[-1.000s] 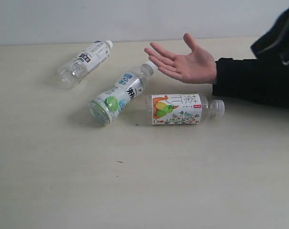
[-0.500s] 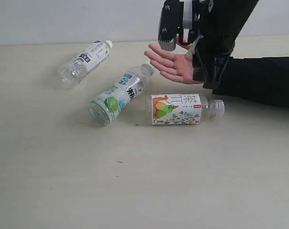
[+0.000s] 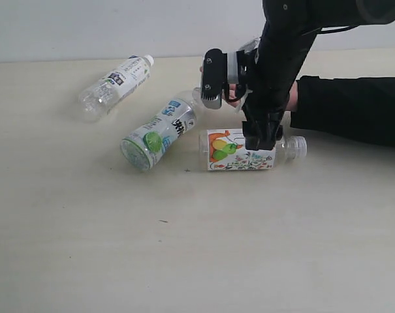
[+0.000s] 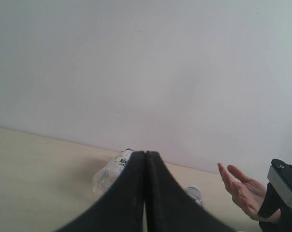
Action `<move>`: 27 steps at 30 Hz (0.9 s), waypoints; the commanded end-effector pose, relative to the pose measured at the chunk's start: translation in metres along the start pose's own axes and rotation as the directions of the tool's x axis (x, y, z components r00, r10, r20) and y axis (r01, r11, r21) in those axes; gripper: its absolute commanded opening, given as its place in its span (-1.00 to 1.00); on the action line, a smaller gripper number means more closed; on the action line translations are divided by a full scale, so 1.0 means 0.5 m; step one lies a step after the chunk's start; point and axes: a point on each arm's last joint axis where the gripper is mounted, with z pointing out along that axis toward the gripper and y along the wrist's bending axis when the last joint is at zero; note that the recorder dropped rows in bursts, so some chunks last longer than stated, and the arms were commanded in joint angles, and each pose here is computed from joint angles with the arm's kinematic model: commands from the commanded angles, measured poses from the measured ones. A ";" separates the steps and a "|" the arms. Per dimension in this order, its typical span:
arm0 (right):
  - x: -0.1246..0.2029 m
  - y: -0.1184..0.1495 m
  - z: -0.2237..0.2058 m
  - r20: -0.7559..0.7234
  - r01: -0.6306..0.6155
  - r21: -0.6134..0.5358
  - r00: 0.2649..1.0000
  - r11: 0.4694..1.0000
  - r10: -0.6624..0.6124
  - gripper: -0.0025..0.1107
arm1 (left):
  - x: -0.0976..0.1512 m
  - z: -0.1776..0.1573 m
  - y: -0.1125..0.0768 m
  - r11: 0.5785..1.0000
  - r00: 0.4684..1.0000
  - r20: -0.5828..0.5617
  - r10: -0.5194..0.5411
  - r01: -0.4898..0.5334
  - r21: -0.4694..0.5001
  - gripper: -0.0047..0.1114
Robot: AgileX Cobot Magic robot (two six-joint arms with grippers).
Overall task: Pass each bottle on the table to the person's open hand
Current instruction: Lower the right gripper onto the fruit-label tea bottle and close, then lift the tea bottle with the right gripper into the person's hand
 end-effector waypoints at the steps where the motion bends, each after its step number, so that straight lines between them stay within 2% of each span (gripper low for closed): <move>1: -0.007 0.002 0.006 0.018 0.000 -0.013 1.000 1.000 0.000 0.33 | -0.001 -0.001 0.000 1.000 1.000 0.012 -0.008 0.008 0.005 -0.92; 6: -0.008 0.008 0.054 -0.002 -0.016 -0.075 1.000 0.997 0.015 0.33 | -0.001 -0.001 0.000 1.000 1.000 0.012 -0.008 0.008 0.005 -0.92; 11: -0.011 0.007 0.098 -0.004 -0.016 -0.077 1.000 0.997 0.016 0.33 | -0.001 -0.001 0.000 1.000 1.000 0.012 -0.008 0.008 0.005 -0.92; 21: -0.008 0.013 0.122 -0.028 -0.041 -0.112 0.999 0.993 0.039 0.29 | -0.001 -0.001 0.000 1.000 1.000 0.012 -0.008 0.008 0.005 -0.92; 24: -0.004 0.019 0.121 -0.063 -0.139 -0.139 0.989 0.981 0.131 -0.02 | -0.001 -0.001 0.000 1.000 1.000 0.012 -0.008 0.008 0.005 -0.92; 27: -0.001 0.024 0.120 -0.100 -0.240 -0.153 0.969 0.959 0.226 -0.53 | -0.001 -0.001 0.000 1.000 1.000 0.012 -0.008 0.008 0.005 -0.92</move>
